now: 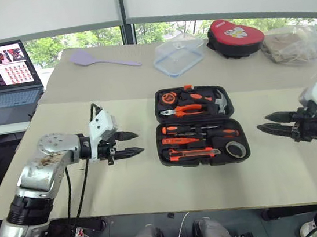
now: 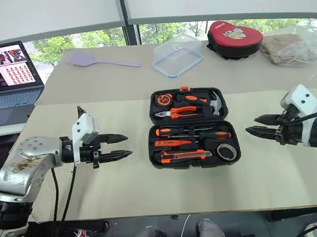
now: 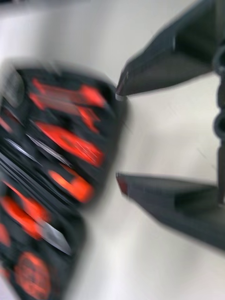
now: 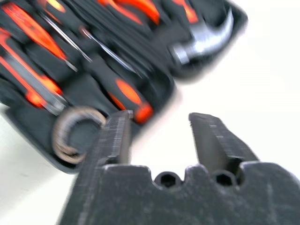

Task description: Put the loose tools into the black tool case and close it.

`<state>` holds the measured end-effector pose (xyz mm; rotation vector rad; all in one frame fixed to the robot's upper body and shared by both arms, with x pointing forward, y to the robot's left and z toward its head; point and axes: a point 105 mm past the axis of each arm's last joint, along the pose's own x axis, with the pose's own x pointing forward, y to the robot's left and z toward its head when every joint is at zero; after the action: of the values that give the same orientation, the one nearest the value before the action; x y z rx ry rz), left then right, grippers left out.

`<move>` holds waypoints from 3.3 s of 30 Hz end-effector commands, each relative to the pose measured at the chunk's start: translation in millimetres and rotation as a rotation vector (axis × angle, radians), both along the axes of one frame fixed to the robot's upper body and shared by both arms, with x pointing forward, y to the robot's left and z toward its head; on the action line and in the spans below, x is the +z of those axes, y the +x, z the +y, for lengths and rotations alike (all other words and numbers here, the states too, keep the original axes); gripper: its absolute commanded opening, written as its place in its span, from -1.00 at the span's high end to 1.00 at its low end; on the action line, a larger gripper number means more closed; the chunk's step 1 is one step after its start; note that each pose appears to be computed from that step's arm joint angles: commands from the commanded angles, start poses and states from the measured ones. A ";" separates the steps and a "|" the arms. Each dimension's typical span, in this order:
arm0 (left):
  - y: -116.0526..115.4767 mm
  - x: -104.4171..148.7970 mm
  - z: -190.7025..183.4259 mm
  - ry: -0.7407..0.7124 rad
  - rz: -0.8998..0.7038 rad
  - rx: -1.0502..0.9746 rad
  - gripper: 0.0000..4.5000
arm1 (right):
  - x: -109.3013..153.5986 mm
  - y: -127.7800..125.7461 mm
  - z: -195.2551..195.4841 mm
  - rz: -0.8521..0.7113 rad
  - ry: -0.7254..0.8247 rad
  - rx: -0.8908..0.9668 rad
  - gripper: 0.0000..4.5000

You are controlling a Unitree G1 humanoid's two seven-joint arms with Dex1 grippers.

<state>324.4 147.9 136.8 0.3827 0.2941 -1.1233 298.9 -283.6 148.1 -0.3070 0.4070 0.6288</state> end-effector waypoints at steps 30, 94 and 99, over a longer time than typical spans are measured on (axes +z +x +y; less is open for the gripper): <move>-67.0 -54.8 -41.8 0.036 0.163 -0.330 0.99 | -50.5 -38.0 41.5 -0.017 -0.248 0.357 1.00; 71.4 -2.5 -54.0 -0.293 0.314 0.421 1.00 | 8.3 87.1 55.7 -0.003 0.114 -0.251 1.00; 70.4 -3.8 -54.3 -0.291 0.313 0.422 1.00 | 8.4 82.3 51.5 0.001 0.105 -0.263 0.35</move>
<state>397.5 95.7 133.8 -0.1415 0.4665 -0.7708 383.4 -227.3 142.4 -0.1446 0.4484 0.4069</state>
